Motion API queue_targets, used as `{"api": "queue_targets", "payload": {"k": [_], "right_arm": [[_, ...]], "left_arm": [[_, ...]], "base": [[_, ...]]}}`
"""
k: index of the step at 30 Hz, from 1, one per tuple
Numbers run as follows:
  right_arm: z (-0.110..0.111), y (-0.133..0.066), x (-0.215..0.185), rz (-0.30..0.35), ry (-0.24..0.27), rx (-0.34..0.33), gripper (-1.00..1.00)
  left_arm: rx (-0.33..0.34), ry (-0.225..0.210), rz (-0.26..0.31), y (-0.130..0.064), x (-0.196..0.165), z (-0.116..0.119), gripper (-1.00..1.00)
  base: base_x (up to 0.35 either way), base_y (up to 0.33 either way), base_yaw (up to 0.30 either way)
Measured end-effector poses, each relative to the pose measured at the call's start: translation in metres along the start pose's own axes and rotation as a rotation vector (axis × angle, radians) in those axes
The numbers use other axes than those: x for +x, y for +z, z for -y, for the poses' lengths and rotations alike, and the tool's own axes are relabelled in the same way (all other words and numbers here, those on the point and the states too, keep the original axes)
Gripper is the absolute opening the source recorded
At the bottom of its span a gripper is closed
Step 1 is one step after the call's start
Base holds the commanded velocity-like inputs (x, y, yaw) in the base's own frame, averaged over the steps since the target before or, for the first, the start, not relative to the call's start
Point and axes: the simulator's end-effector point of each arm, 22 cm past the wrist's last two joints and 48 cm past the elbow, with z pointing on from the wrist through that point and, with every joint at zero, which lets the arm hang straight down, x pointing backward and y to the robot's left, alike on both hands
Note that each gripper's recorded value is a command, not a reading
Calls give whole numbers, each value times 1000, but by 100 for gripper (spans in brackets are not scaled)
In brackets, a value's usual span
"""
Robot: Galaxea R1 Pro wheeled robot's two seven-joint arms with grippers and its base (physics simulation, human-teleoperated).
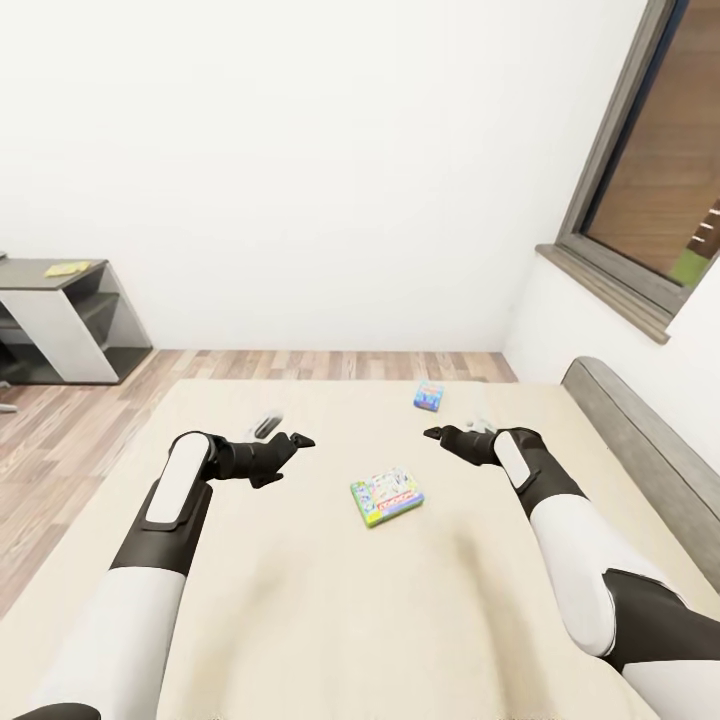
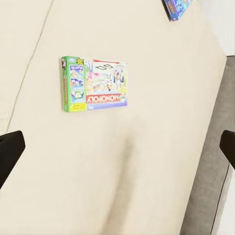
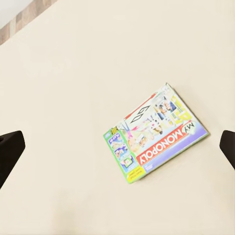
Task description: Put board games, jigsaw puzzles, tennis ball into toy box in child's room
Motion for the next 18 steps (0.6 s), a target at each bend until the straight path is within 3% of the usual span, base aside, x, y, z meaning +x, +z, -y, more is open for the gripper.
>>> {"api": "queue_targets", "payload": {"k": [18], "right_arm": [[23, 8, 6, -18, 15, 27, 100]], "left_arm": [[-17, -14, -20, 13, 5, -13, 100]], "base": [[0, 0, 0]]}}
